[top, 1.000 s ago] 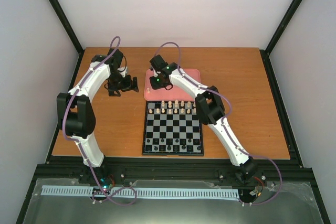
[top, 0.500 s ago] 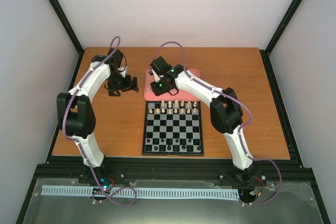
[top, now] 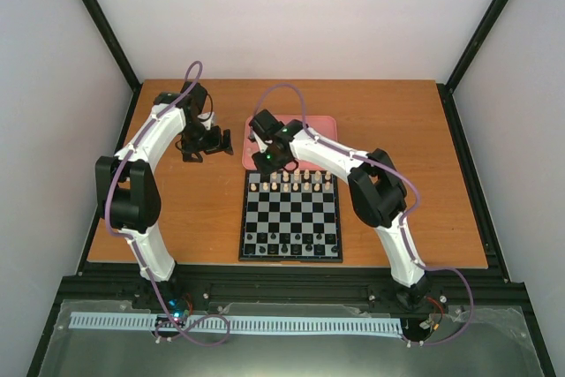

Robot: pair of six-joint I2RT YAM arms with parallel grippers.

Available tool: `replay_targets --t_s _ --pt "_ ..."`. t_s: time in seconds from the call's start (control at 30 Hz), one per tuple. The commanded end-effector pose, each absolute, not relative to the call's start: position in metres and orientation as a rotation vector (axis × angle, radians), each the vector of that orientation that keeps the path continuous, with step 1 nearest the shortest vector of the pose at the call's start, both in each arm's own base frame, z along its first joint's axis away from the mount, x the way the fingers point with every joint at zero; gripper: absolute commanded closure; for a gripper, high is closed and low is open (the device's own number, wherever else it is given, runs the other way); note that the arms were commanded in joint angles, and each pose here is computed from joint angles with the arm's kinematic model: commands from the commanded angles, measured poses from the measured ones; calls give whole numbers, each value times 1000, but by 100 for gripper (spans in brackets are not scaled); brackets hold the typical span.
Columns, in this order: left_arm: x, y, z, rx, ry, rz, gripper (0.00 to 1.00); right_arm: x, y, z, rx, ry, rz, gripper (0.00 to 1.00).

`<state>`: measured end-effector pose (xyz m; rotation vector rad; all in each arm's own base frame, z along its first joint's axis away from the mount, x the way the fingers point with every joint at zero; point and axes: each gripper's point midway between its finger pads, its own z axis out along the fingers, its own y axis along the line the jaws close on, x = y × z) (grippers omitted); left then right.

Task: Set up the chess pieces on the board
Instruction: Place the chess piece on the chessboard.

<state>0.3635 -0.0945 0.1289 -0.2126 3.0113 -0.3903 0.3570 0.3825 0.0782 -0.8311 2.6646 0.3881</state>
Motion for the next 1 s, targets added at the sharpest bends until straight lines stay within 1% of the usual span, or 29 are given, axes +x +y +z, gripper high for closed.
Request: replay_targets --t_s 0.0,0.57,0.73,0.9,0.97 --pt "369 -93 143 -218 2962 -395 0 358 389 70 -858 2659 390 91" --pt "368 -93 142 -221 2963 -403 0 349 392 53 -887 2712 358 89" --pt "368 -94 140 -218 2967 -403 0 349 392 52 -885 2720 355 86" --pt "368 -94 140 -220 2967 -405 0 348 393 54 -889 2714 367 79" --pt "368 -94 140 -219 2967 -404 0 348 395 58 -892 2705 381 78"
